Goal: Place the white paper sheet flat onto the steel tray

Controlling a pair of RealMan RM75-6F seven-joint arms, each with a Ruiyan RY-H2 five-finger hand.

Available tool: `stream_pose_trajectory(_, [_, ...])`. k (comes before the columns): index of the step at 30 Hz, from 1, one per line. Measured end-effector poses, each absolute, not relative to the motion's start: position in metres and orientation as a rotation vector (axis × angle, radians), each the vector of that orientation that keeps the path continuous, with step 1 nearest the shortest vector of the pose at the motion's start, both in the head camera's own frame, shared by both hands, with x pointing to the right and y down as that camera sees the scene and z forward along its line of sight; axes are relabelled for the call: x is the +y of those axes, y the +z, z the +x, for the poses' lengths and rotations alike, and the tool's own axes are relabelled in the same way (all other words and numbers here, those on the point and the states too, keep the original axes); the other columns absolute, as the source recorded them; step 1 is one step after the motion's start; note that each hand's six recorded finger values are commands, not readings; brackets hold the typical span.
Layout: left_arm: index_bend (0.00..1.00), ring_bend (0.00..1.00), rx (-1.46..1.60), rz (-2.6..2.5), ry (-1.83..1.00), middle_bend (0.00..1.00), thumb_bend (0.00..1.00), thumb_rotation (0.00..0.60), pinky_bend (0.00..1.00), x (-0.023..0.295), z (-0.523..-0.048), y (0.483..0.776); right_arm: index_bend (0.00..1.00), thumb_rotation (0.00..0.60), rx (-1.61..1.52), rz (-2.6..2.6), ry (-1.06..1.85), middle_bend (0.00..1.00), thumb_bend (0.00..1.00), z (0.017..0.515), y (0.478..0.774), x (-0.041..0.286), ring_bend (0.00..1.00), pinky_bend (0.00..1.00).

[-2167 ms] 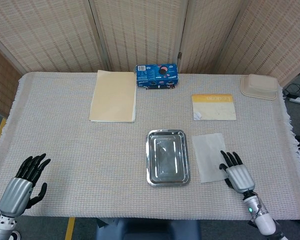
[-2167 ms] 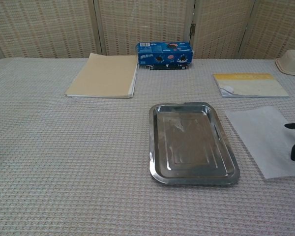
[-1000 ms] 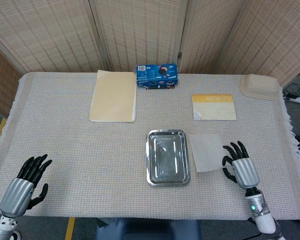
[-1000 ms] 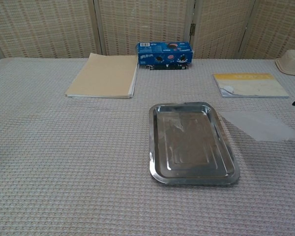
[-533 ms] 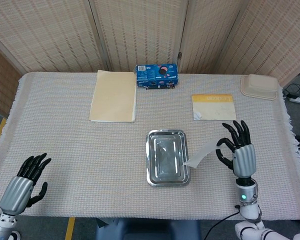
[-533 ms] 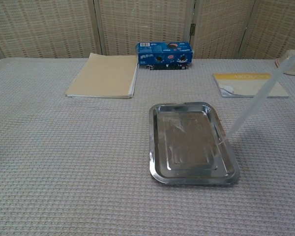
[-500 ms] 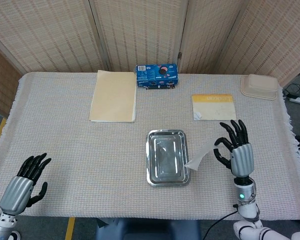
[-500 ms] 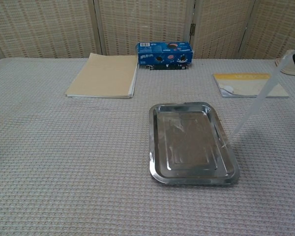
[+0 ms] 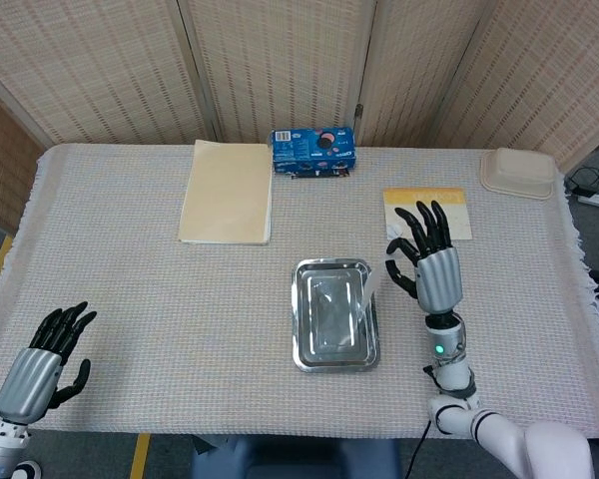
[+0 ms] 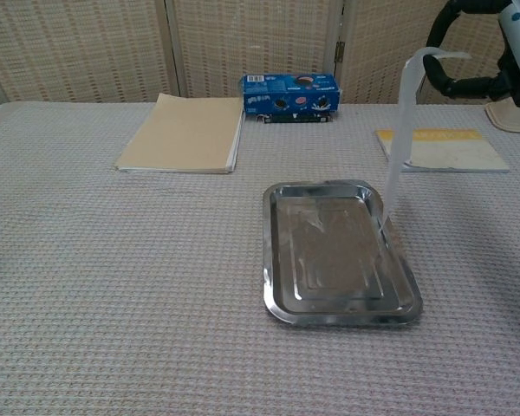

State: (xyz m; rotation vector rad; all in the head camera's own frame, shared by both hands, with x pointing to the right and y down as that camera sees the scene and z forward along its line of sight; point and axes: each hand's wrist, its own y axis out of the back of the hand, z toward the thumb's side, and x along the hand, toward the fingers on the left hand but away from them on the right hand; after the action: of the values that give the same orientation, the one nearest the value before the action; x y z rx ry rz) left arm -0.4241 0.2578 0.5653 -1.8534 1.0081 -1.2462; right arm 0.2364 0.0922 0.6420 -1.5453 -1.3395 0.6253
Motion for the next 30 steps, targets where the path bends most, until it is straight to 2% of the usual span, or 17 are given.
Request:
stream_pose_trajectory(6, [0.0,0.0,1.013,-1.848,-1.264,0.0,0.65,0.6,0.0,0.256,-0.428,0.567,0.77,0.6,-1.35,-1.581,0.584,0.21,0.56,0.226,0.649,0.097,0.06,0.0])
stream_pose_trajectory(12, [0.0,0.0,1.007,-1.843,-1.257,0.0,0.65,0.6,0.0,0.257,-0.427,0.566,0.77,0.6,-1.285,-1.661,0.604,0.21,0.56,0.231,0.664,0.124,0.06,0.0])
stream_pose_trajectory(21, [0.0,0.0,0.992,-1.85,-1.253,0.0,0.65,0.6,0.0,0.259,-0.423,0.568,0.77,0.6,-1.058,-1.708,0.79,0.21,0.56,0.252,0.702,0.165,0.06,0.0])
stream_pose_trajectory(30, [0.0,0.0,1.004,-1.879,-1.239,0.0,0.65,0.6,0.0,0.26,-0.421,0.566,0.77,0.6,-0.889,-1.726,0.943,0.21,0.56,0.239,0.735,0.203,0.06,0.0])
